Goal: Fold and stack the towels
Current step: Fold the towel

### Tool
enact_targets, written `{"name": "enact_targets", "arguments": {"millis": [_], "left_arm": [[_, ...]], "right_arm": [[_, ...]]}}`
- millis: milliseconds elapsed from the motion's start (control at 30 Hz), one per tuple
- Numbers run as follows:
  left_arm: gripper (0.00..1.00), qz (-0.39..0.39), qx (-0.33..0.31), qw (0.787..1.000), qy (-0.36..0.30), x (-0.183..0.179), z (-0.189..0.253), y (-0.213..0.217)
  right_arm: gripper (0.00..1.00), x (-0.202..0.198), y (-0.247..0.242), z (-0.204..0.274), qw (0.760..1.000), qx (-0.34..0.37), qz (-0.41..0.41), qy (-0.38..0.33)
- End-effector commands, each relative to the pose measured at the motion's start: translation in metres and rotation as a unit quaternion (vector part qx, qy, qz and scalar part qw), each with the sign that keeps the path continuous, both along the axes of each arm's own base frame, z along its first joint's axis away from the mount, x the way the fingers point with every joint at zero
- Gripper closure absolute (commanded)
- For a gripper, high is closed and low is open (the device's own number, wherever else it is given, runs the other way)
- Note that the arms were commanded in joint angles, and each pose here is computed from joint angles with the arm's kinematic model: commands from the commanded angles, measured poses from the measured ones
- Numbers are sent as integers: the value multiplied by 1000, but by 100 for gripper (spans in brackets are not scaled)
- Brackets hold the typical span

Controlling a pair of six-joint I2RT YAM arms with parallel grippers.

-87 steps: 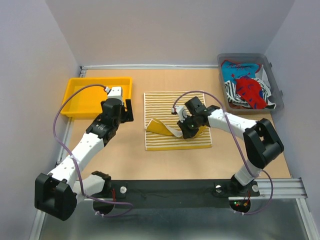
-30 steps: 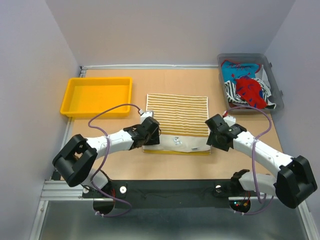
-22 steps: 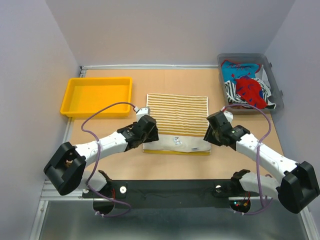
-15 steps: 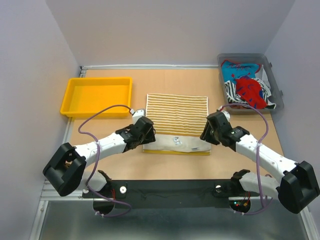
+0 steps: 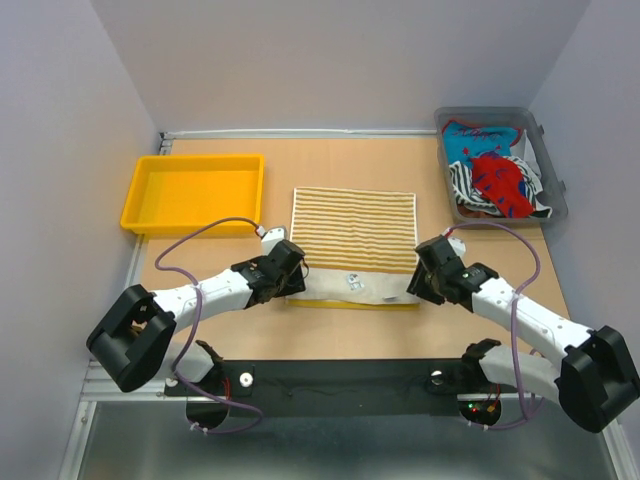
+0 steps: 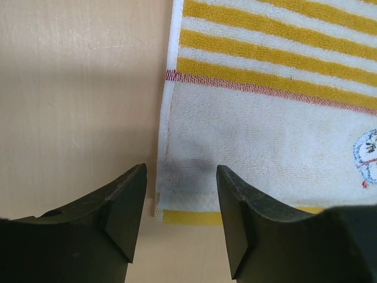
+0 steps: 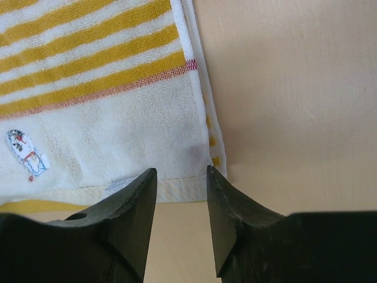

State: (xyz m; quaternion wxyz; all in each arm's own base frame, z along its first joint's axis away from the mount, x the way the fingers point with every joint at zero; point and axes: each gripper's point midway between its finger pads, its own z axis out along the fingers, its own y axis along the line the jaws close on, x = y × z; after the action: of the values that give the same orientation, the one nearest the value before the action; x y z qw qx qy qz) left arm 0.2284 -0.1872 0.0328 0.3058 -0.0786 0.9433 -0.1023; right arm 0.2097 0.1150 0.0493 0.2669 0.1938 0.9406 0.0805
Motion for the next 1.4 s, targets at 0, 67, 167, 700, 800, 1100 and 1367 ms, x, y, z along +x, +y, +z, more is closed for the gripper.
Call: {"name": "enact_targets", "arguments": {"millis": [0,67,167,700,800,1100,1367], "left_arm": [[38,11,4,1000,1,-1,-2,6],[39,11,5,1000,1,0,-2,6],[39,8,7,1000,5,-1,-4,5],[50,-5,-4,1000,15,-3,-6,-3],[54,-5,-9,1000,13,-2,-2,-4],[56,-9,-22,1000,-1,3,16,-10],[60,-15,-20,1000,11,3,7,-14]], "right_arm": [[55,1,-9,3,1000,-7,-23,-12],[54,-1,-14,2,999,-19,-31,-10],[53,-3,-19,-3,999,-30,-37,-2],[60,-6,-12,-12,999,-16,-28,10],[62,-5,-11,-13,1000,-15,-23,9],[71,-1,-6,-9,1000,-6,-17,1],[78,-3,-5,-13,1000,-3,-13,4]]}}
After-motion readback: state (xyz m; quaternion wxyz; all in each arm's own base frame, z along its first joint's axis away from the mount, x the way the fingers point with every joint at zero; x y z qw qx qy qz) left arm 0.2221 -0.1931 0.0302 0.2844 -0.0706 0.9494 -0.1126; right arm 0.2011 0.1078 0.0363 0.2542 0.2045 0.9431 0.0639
